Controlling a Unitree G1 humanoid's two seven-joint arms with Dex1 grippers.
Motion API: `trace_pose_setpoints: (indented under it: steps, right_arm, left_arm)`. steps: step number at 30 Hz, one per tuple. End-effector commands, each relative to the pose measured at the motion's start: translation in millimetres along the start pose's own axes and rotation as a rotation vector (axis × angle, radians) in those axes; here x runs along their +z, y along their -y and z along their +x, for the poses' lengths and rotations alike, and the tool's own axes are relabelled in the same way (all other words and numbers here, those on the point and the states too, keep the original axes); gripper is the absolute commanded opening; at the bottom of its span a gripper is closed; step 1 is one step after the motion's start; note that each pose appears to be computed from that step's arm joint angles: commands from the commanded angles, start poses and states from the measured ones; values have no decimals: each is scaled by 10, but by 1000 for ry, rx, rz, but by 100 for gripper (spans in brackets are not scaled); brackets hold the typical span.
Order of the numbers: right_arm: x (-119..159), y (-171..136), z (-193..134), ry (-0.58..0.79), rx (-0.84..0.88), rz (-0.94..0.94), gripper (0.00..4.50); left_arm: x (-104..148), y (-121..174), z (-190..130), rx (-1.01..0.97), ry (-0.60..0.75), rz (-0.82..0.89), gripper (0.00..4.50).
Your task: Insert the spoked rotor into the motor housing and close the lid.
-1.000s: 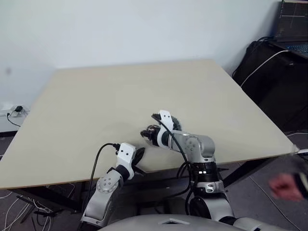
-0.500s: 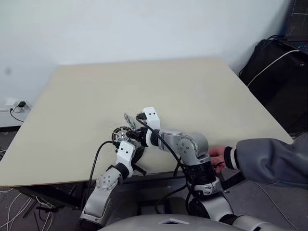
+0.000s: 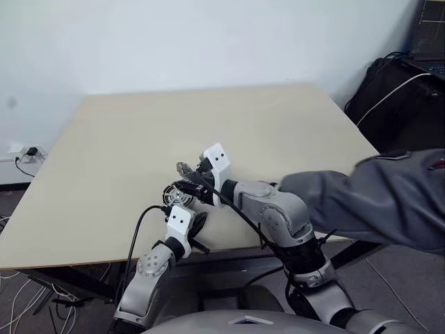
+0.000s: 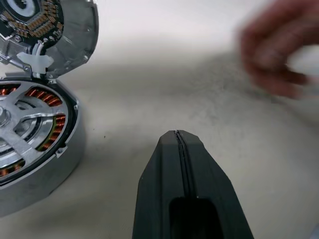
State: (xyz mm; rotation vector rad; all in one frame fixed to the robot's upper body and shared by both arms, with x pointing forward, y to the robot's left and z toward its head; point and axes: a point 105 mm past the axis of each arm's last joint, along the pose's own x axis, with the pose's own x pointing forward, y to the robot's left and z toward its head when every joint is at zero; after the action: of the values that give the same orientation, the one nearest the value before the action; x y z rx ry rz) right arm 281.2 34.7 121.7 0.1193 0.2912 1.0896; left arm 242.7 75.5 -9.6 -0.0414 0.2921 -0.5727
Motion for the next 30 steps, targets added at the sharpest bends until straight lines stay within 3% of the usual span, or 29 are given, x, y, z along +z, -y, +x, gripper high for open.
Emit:
trace_pose_setpoints:
  steps: [1, 10, 30]
  right_arm:
    - [425, -335, -169, 218, 171, -122, 216]
    - [650, -394, -378, 375, 197, -161, 216]
    - [374, -105, -589, 278, -7, -107, 216]
  left_arm:
    - [177, 14, -9, -10, 64, 24, 0]
    - [181, 23, -14, -29, 62, 26, 0]
    - [168, 26, -33, -39, 47, 28, 0]
